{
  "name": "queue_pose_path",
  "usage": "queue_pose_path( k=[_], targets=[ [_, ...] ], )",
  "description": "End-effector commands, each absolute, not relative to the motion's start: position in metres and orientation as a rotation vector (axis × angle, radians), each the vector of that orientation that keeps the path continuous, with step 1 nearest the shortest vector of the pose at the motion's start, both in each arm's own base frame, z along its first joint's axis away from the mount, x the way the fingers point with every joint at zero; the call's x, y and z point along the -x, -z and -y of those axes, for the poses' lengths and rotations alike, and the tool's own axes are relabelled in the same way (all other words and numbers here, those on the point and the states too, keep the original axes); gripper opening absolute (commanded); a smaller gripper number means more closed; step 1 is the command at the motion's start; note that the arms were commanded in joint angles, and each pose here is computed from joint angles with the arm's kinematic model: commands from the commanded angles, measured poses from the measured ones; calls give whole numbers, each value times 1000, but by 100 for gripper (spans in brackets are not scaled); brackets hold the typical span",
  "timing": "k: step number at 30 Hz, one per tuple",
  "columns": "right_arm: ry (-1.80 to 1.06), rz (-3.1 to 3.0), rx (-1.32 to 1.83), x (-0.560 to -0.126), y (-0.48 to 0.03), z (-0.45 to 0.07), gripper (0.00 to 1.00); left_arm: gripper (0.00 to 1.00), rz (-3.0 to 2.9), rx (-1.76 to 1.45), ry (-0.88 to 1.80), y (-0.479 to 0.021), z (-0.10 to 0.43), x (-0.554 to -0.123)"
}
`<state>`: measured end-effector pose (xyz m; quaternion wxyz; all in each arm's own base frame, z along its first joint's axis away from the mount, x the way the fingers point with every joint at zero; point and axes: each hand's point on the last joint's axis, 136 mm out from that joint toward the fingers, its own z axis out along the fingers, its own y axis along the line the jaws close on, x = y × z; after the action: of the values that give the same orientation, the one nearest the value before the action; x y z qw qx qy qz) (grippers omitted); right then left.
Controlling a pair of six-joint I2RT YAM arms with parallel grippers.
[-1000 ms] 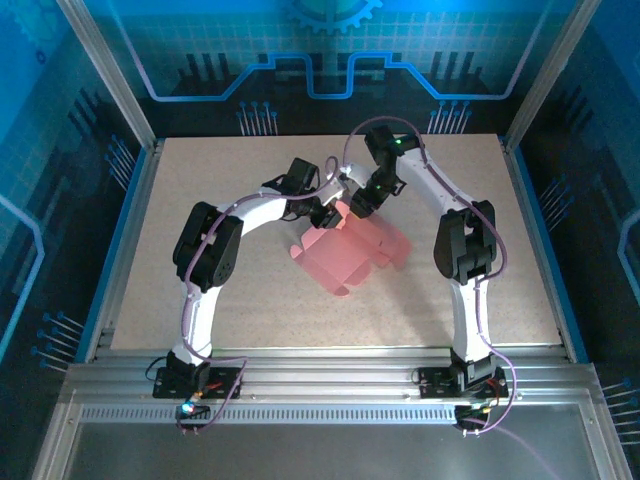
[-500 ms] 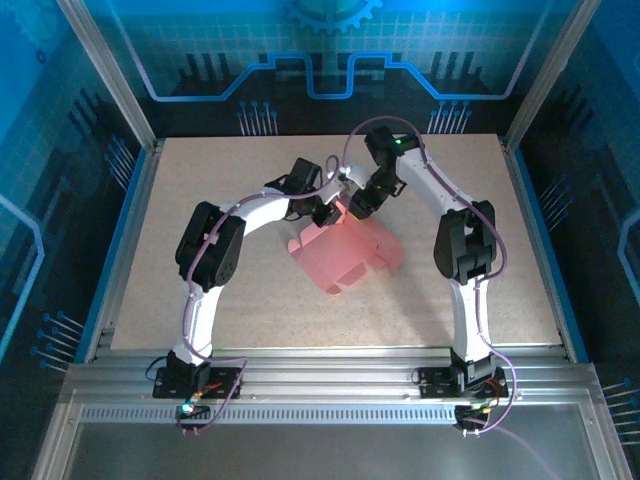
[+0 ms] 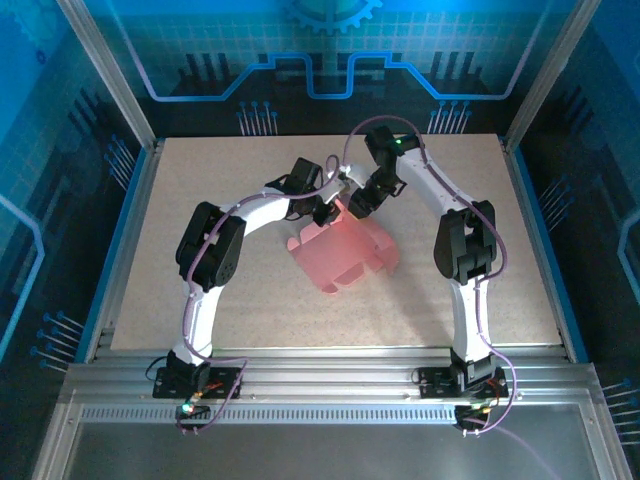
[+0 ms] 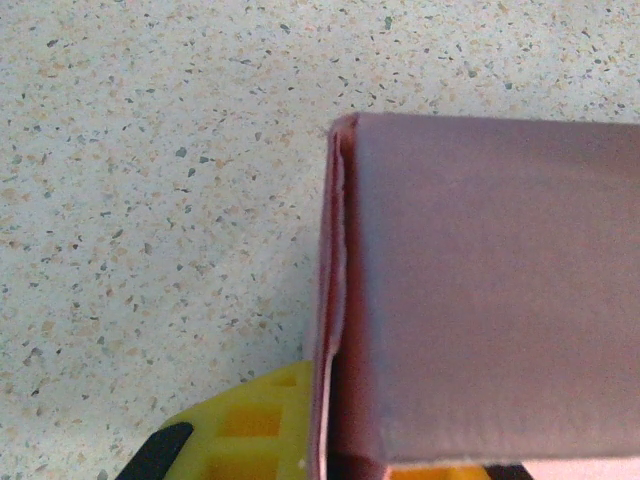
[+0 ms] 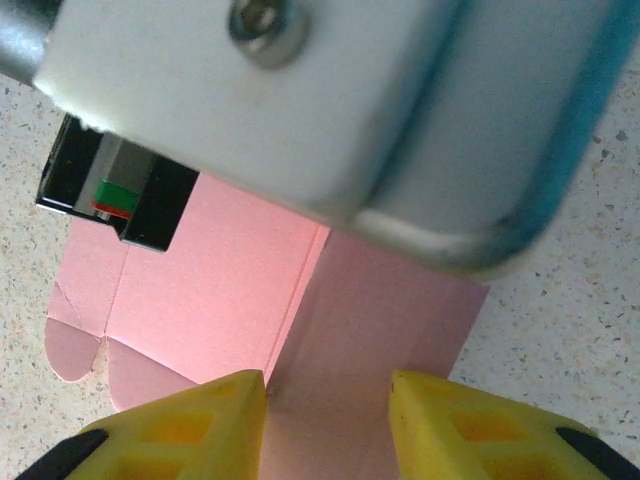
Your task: Fold the paper box
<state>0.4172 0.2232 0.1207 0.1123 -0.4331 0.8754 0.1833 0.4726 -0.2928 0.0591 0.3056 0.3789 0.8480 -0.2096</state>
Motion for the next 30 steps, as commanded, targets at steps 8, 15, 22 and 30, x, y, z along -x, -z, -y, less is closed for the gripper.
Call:
queue_pose_path(
  k=[8, 15, 22, 30],
  targets=[
    [-731, -2638, 918, -420, -139, -222, 43, 0, -2243, -1014, 600, -56, 306, -467],
    [-862, -2706, 820, -399, -126, -224, 47, 0, -2238, -1007, 599, -57, 306, -467],
    [-854, -2682, 751, -399, -122, -218, 47, 0, -2224, -1013, 620, -60, 308, -467],
    [-890, -2535, 708, -402, -142, -211, 48, 0, -2166, -1104, 621, -61, 310, -460]
  ],
)
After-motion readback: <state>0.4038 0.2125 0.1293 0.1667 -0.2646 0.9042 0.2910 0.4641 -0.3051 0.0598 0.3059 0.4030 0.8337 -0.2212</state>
